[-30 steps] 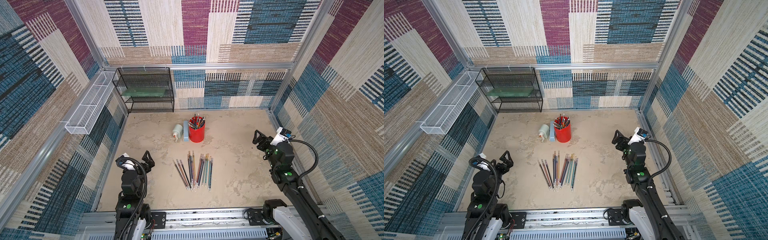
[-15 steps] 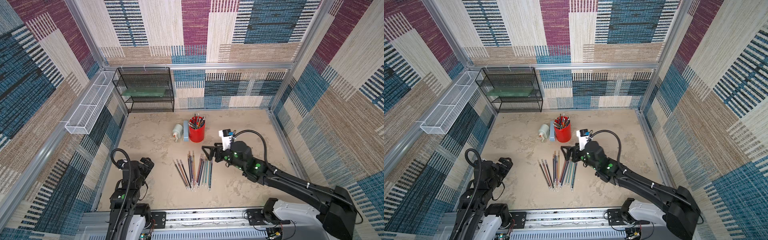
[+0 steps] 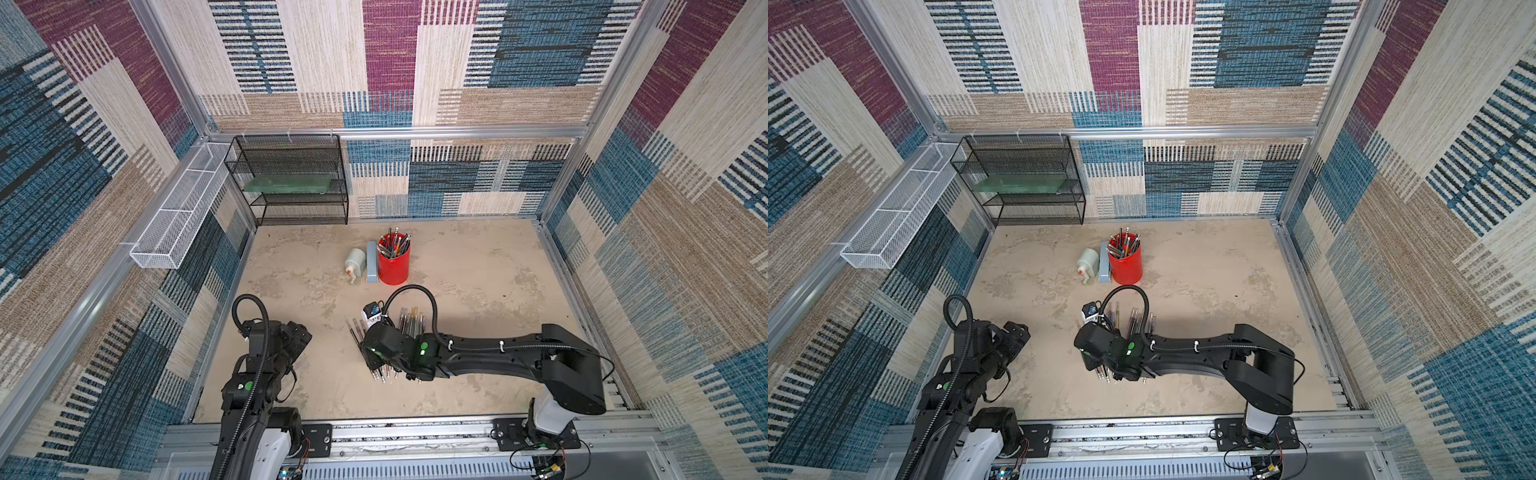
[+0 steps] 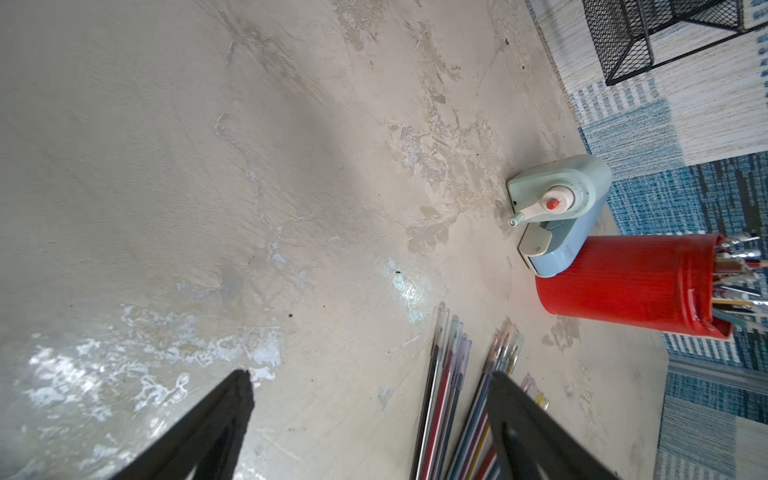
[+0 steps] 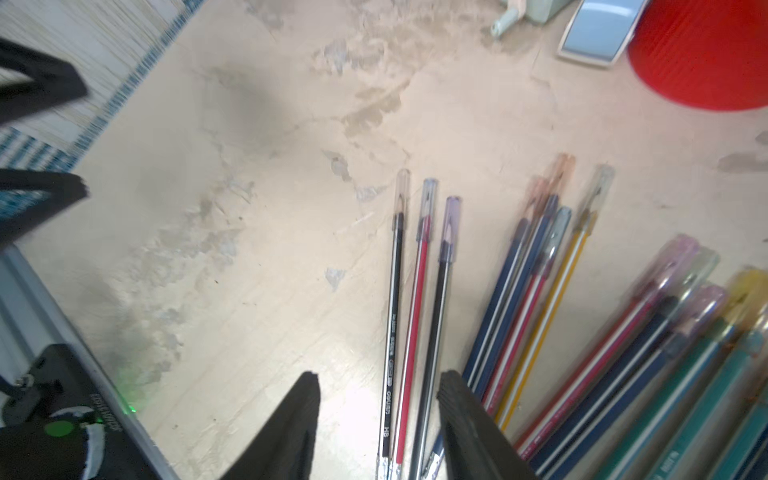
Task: Remove the protective cover of the pencils
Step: Pick up the pencil from the center of the board.
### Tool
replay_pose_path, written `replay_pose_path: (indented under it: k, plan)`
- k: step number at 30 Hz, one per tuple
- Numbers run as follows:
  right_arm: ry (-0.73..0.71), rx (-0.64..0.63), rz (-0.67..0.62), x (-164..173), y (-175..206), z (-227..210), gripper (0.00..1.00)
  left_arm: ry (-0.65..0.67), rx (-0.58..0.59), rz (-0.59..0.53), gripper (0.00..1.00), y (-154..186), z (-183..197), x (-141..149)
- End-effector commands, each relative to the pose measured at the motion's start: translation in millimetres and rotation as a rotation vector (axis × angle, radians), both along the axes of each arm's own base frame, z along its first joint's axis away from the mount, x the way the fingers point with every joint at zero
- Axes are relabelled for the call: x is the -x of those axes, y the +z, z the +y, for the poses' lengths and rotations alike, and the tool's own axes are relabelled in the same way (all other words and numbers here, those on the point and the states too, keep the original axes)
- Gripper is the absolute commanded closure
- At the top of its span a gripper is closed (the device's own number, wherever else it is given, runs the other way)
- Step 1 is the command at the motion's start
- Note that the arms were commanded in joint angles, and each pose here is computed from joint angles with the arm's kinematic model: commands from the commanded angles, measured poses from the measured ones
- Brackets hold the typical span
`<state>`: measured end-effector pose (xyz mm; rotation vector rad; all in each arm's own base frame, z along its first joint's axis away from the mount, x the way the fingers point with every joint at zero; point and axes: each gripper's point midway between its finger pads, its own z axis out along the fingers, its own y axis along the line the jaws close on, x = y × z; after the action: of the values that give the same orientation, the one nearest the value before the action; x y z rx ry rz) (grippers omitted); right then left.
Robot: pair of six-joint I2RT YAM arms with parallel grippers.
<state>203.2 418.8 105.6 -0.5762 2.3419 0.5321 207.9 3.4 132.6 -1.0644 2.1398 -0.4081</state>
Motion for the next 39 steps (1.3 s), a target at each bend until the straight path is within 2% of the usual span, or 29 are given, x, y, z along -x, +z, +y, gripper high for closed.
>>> replay_pose_path:
  k: [1,6,9,19,30,39]
  plan:
    - [-0.011,0.045,0.031,1.5,-15.2,1.4,0.56,0.011,0.0,0.025,0.01,-0.8,1.5,11.8]
    - [0.014,0.093,0.053,6.8,-34.4,10.2,0.6,0.063,0.036,0.013,0.02,0.5,3.4,16.9]
    - [0.009,0.126,0.062,5.0,-46.3,12.1,0.62,0.05,0.061,0.015,0.11,-0.1,-1.1,18.0]
    - [0.005,0.199,0.075,0.7,-68.9,20.7,0.66,0.03,0.109,0.011,0.1,-3.0,-9.5,14.2]
    - [-0.019,0.26,0.1,-7.2,-89.3,21.1,0.72,0.039,0.108,0.016,0.06,-4.4,-8.3,15.2]
    - [-0.017,0.265,0.121,-3.6,-95.6,22.1,0.77,0.017,0.111,0.011,0.06,-1.4,-11.3,15.9]
